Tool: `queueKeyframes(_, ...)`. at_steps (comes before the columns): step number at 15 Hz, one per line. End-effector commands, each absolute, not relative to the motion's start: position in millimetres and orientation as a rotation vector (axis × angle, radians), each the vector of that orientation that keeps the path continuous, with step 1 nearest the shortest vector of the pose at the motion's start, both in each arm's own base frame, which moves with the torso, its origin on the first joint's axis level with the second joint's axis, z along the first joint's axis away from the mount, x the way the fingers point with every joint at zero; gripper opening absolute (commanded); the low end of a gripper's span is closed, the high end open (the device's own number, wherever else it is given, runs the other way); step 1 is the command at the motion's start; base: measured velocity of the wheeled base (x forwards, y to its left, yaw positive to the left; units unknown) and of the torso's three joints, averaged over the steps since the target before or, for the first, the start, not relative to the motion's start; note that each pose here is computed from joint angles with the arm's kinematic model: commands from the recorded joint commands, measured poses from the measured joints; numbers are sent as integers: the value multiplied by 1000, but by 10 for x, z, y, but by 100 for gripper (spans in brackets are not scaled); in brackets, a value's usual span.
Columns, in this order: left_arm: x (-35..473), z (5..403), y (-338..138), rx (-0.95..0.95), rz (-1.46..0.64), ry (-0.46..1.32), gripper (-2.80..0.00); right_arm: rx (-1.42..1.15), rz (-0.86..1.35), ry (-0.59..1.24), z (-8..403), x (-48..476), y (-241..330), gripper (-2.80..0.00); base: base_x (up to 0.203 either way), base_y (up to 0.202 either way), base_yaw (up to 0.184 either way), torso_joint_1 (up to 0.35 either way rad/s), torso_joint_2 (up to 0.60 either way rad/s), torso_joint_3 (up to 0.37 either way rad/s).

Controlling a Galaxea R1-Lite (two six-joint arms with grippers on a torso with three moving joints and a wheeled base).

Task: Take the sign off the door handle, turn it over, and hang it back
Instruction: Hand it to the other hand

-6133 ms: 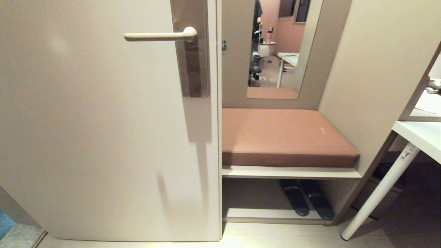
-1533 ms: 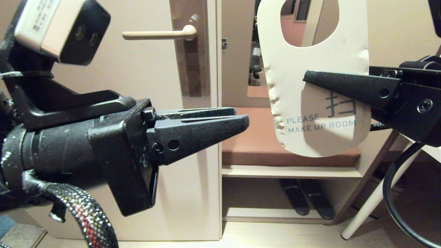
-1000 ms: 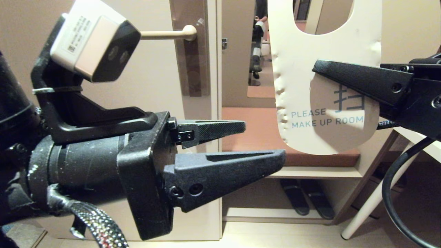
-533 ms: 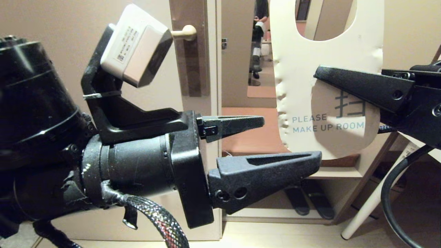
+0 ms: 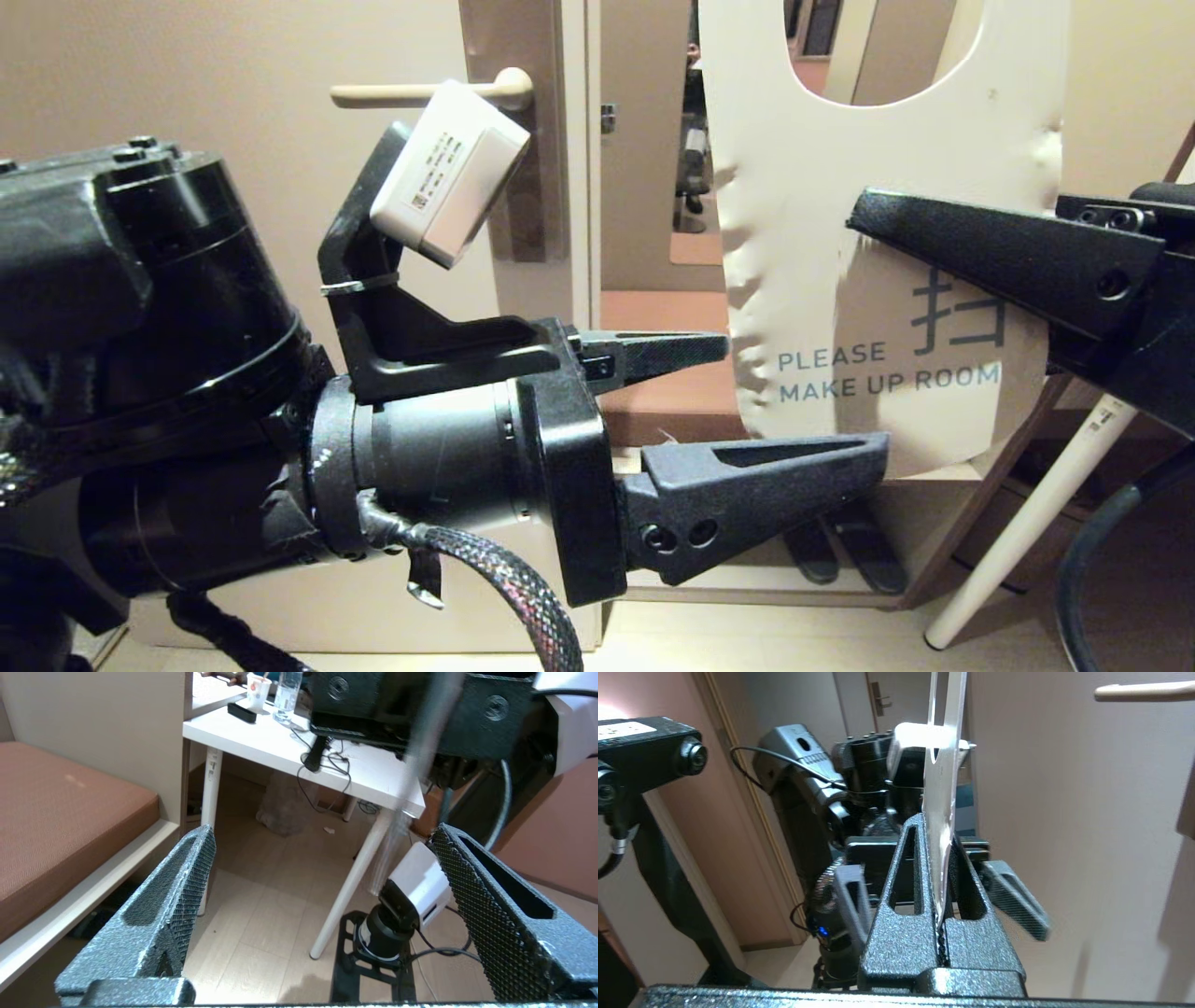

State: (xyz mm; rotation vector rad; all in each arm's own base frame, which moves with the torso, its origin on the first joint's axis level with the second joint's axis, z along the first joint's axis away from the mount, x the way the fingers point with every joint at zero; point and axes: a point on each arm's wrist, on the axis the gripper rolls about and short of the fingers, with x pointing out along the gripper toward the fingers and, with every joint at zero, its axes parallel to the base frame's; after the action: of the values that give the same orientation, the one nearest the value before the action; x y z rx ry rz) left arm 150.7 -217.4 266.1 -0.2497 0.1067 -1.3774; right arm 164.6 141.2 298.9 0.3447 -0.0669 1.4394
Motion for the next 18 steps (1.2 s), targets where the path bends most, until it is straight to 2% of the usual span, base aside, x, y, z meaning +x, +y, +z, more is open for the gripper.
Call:
queueKeyframes(1, 1533, 2647, -2178, -252, -1372, 110, 0, 345, 1455, -72, 3000, 1623, 1424, -280, 0, 0, 0, 0, 0, 0)
queueKeyframes(18, 1465, 2625, -2345, -269, -1451, 70, 0, 350, 1486, -18, 2895, 1656, 1555, -280, 0, 0, 0, 0, 0, 0)
